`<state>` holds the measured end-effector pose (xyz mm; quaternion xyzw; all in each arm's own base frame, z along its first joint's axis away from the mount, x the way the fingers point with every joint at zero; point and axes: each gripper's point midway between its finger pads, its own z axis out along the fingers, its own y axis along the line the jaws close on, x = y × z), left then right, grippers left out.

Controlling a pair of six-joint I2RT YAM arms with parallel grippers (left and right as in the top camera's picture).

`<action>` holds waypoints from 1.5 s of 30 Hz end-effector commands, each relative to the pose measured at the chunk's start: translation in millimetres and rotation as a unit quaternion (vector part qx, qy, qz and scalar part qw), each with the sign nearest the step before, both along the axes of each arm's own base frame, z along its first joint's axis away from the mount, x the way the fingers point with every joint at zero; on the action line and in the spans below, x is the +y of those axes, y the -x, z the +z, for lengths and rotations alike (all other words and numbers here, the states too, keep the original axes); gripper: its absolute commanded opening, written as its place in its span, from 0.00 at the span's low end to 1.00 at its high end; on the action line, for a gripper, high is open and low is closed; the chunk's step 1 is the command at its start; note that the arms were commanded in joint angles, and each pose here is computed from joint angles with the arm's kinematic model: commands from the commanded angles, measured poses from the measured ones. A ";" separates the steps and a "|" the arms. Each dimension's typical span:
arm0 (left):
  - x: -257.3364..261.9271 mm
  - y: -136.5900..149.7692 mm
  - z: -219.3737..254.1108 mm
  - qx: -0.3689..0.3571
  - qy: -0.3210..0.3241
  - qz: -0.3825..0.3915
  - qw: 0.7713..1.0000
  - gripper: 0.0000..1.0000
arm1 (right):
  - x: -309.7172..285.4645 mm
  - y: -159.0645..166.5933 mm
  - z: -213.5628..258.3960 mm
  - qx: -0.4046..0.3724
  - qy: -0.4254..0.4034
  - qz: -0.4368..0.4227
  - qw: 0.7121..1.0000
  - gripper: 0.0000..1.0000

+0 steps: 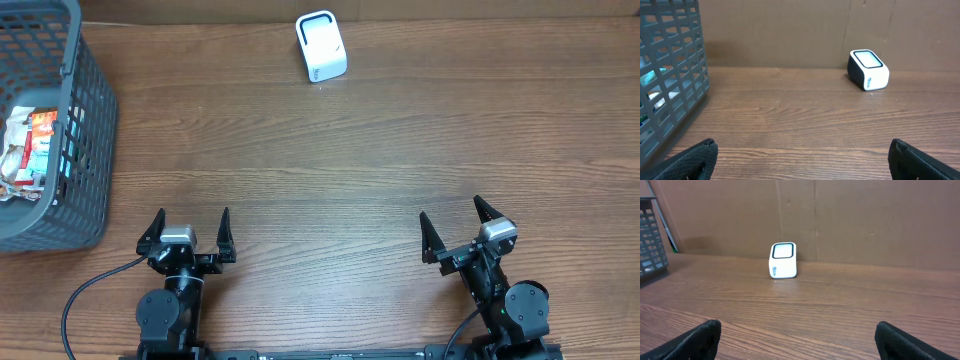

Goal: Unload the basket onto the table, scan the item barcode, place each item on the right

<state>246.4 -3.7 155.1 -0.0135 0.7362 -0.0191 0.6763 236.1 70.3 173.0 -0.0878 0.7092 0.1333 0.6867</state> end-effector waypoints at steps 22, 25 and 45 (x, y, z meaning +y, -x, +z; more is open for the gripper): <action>0.2 0.2 1.3 -0.005 -0.011 0.001 1.000 1.00 | 0.8 0.2 -2.0 -0.001 -0.002 0.002 1.000 1.00; 2.4 0.2 2.0 -0.006 -0.016 0.007 1.000 1.00 | 0.8 0.2 -2.0 -0.001 -0.002 0.002 1.000 1.00; -19.9 31.9 71.8 0.006 -0.019 -0.062 0.998 1.00 | 0.8 0.2 -2.0 -0.001 -0.002 0.002 1.000 1.00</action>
